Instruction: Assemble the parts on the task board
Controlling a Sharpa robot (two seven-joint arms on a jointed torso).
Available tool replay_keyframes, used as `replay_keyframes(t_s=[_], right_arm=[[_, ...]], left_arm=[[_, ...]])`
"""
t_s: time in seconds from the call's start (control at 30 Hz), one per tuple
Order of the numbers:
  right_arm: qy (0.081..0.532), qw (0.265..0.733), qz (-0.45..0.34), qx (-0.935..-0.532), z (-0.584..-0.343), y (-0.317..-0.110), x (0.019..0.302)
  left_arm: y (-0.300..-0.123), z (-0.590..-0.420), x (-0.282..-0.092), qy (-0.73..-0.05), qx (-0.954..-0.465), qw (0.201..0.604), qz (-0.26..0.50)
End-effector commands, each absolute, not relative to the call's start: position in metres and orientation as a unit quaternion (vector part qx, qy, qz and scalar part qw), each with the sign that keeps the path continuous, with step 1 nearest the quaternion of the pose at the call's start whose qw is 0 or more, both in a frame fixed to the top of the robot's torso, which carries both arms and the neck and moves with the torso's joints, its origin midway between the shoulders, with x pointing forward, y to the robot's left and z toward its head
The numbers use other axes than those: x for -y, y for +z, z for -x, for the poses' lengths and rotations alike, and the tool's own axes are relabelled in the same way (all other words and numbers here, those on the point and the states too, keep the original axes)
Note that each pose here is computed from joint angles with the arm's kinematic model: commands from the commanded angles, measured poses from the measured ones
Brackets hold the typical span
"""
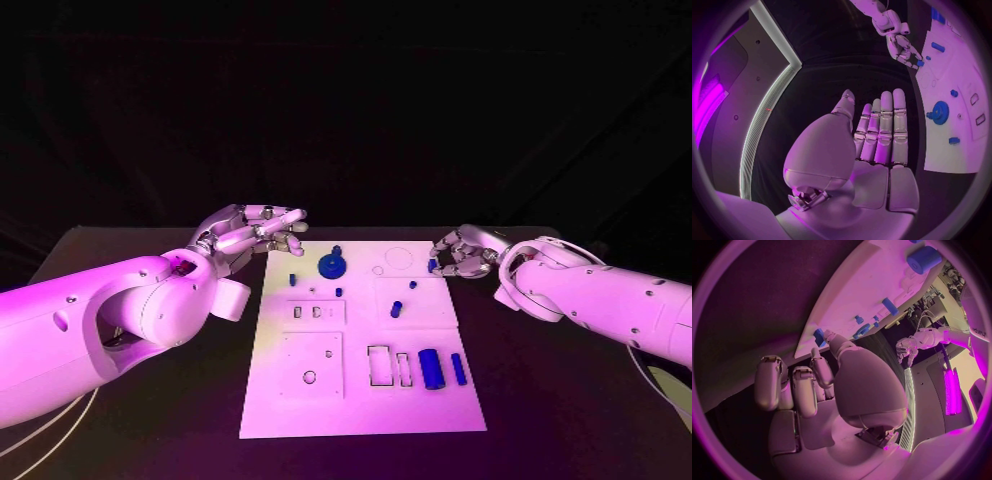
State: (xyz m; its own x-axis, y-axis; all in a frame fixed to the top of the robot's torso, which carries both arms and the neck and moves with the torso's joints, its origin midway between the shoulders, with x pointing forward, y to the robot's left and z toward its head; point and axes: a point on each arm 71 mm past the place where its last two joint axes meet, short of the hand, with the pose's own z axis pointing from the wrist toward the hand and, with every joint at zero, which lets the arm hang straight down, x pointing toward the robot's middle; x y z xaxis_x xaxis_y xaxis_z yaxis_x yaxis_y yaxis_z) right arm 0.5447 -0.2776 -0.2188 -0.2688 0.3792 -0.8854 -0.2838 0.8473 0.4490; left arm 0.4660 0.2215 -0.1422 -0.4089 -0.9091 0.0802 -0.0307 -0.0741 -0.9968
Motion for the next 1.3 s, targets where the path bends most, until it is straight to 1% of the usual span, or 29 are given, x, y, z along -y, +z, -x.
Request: replay_keyframes(t_s=[0.03,0.93,1.3], right_arm=[[0.271,0.599,-0.027,-0.753,-0.545,-0.2205,0.276],[0.268,0.592,-0.026,-0.76,-0.5465,-0.2265,0.2719],[0.269,0.609,-0.036,-0.745,-0.5476,-0.2236,0.2728]], left_arm=[[-0.1409,-0.4655,-0.2193,-0.617,-0.577,0.354,0.402],[-0.1412,-0.4654,-0.22,-0.615,-0.578,0.354,0.403],[-0.1413,-0.4655,-0.2203,-0.614,-0.578,0.354,0.404]])
